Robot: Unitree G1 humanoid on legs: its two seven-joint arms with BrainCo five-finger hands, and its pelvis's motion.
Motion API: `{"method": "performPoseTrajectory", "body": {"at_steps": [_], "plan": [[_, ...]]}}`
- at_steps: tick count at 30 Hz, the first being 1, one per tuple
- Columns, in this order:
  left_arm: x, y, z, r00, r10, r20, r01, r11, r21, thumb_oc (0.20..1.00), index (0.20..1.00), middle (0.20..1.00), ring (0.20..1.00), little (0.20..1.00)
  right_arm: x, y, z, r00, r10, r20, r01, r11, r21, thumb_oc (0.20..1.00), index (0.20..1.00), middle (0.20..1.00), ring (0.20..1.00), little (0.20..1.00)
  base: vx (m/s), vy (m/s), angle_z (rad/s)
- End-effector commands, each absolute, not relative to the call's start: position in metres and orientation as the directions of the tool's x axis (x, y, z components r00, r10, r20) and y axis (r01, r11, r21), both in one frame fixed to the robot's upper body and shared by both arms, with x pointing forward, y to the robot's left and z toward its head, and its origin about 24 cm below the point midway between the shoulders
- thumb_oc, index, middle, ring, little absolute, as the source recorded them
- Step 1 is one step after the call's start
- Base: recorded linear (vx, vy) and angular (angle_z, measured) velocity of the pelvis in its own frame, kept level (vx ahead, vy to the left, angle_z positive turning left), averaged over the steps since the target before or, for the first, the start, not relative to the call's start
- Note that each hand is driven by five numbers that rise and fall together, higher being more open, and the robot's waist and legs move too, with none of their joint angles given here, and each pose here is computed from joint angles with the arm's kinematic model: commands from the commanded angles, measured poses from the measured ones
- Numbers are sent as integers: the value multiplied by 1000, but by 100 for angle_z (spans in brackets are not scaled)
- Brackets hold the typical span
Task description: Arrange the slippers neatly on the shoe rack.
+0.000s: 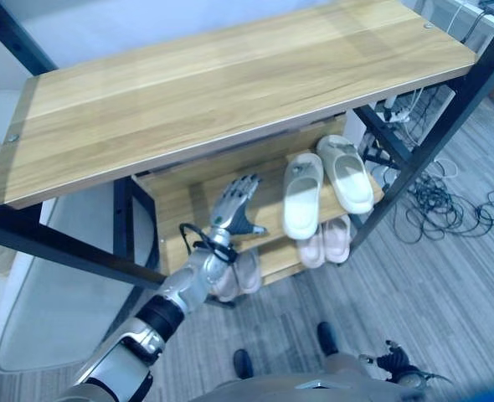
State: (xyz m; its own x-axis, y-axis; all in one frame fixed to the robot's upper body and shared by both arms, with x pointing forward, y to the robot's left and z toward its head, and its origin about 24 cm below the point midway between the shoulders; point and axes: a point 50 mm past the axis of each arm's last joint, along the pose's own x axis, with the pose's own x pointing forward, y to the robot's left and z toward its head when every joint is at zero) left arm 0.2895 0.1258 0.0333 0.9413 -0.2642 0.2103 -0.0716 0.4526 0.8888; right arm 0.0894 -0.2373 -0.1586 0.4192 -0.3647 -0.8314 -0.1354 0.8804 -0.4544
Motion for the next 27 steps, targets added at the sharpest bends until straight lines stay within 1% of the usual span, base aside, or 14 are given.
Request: {"method": "performPoseTrajectory", "body": {"at_steps": [1,9,13,19,27], "plan": [[316,118,59,918,-256,303,-164,451,878,1000,1000,1000,1000,1000,91,-254,-155,396,-415,-819,-111,864,-491,1000,1000,1000,1000,1000,0,0,0],[318,106,53,919,-280,276,-141,420,896,1000,1000,1000,1000,1000,96,-254,-154,410,-418,-811,-108,860,-498,1000,1000,1000,1000,1000,0,0,0],[319,102,49,926,-272,261,-126,429,895,1000,1000,1000,1000,1000,96,-256,-153,408,-421,-810,-106,859,-500,1000,1000,1000,1000,1000,0,0,0],[315,95,44,935,-254,247,-93,496,863,1000,1000,1000,1000,1000,98,-256,-153,411,-426,-806,-101,857,-505,1000,1000,1000,1000,1000,0,0,0],[310,89,41,931,-271,243,-67,529,846,1000,1000,1000,1000,1000,102,-256,-152,420,-428,-800,-85,860,-504,1000,1000,1000,1000,1000,0,0,0]]}}
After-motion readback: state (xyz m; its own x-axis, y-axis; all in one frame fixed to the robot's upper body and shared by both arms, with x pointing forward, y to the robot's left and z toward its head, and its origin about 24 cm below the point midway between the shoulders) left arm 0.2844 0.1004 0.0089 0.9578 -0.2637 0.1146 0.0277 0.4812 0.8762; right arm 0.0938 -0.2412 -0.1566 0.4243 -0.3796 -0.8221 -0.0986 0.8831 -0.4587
